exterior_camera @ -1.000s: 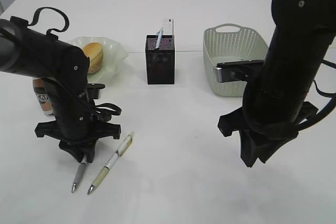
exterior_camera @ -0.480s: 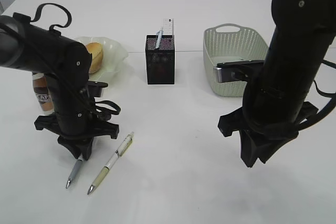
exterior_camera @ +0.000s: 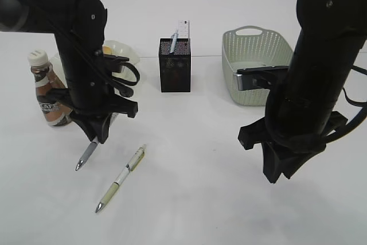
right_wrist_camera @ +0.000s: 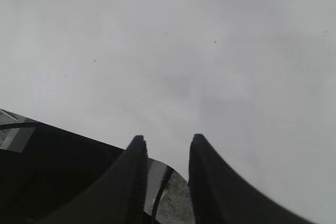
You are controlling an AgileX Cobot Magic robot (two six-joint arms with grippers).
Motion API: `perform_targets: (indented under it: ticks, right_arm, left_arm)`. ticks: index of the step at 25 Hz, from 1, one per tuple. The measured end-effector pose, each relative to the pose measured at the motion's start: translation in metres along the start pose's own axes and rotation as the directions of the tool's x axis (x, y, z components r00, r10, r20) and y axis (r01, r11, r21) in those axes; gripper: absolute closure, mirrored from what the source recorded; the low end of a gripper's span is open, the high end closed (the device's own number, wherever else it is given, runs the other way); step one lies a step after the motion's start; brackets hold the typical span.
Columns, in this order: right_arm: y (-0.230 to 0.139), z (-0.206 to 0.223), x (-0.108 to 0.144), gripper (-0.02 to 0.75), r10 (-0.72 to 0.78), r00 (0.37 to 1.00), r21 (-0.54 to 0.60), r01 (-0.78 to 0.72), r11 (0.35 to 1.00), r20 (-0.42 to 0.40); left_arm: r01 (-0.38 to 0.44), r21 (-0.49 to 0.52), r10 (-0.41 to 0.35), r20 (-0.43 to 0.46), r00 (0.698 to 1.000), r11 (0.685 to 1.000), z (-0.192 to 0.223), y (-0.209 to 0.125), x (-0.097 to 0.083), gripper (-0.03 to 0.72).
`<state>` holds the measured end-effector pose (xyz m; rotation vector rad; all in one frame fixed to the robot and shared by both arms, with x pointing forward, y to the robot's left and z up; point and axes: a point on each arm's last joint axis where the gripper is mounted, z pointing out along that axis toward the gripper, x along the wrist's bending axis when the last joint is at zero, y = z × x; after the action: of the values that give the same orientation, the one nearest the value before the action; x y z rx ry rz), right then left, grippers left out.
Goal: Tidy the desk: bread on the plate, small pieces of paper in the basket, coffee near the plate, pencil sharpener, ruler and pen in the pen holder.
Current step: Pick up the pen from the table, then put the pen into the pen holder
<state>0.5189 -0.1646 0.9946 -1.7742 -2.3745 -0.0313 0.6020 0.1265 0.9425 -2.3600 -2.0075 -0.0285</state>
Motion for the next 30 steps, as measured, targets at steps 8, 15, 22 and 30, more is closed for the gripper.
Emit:
perform_targets:
  ticks: [8,15,22,30]
  right_arm:
    - [0.000,0.000,0.000,0.500,-0.001,1.000,0.000,0.001,1.000,0.002]
    - [0.000,0.000,-0.004,0.500,-0.017,0.999,-0.002,0.018,1.000,0.046]
    - [0.000,0.000,-0.007,0.500,-0.028,0.997,0.000,0.028,1.000,0.074]
    - [0.000,0.000,-0.009,0.500,-0.037,0.994,0.000,0.037,0.999,0.098]
  left_arm:
    - [-0.074,-0.068,0.079,0.068,0.995,0.995,-0.037,0.016,-0.008,0.624]
    - [-0.071,-0.280,0.105,0.109,0.988,0.957,-0.070,0.039,-0.014,0.624]
    - [-0.069,-0.530,0.149,0.110,0.983,0.845,-0.081,0.060,-0.023,0.624]
    - [-0.127,-0.731,0.241,0.053,0.969,0.670,-0.097,0.070,-0.046,0.624]
